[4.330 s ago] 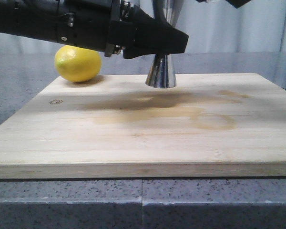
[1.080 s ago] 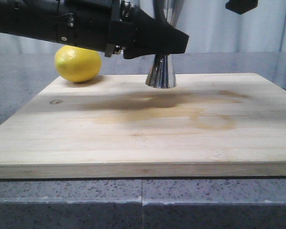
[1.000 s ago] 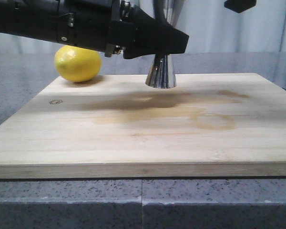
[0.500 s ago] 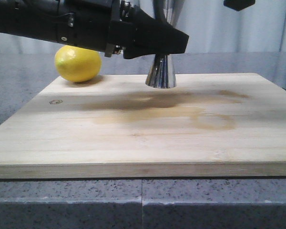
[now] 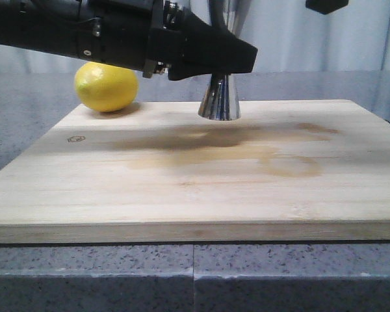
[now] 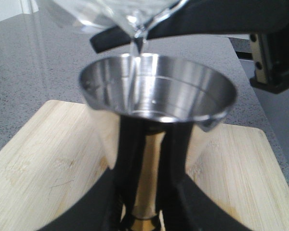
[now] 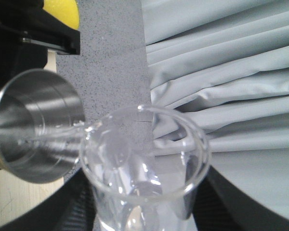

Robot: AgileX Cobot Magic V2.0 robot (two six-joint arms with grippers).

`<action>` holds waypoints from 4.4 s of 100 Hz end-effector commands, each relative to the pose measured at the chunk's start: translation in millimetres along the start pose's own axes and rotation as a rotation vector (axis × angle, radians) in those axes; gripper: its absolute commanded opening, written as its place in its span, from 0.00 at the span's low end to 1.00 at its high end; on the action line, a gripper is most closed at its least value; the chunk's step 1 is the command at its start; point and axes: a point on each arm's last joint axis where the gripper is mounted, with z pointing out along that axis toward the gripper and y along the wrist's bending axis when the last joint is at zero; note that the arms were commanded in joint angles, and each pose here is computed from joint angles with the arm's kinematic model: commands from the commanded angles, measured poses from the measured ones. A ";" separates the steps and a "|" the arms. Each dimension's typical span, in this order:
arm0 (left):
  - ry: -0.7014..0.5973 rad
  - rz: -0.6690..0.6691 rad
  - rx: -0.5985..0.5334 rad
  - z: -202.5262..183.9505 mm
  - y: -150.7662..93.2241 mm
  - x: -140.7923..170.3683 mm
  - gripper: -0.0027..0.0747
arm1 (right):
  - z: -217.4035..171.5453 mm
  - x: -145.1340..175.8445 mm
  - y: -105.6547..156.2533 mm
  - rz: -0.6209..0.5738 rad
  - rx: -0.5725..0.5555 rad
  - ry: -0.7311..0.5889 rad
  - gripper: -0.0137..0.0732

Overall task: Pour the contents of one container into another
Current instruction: 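Tilt the beaker with the right gripper, pouring liquid into the jigger, then return the beaker upright and lower it onto the board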

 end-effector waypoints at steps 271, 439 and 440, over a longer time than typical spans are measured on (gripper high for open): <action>-0.133 0.016 0.023 -3.6 -6.5 -31.9 0.18 | -9.5 -7.4 -19.4 -0.112 0.088 -0.045 0.54; -0.132 0.008 0.023 -3.6 -6.5 -31.9 0.18 | -18.5 51.9 2.2 1.089 0.214 -0.070 0.54; -0.132 0.008 0.023 -3.6 -6.5 -31.9 0.18 | -18.3 52.6 4.3 1.097 0.213 -0.068 0.54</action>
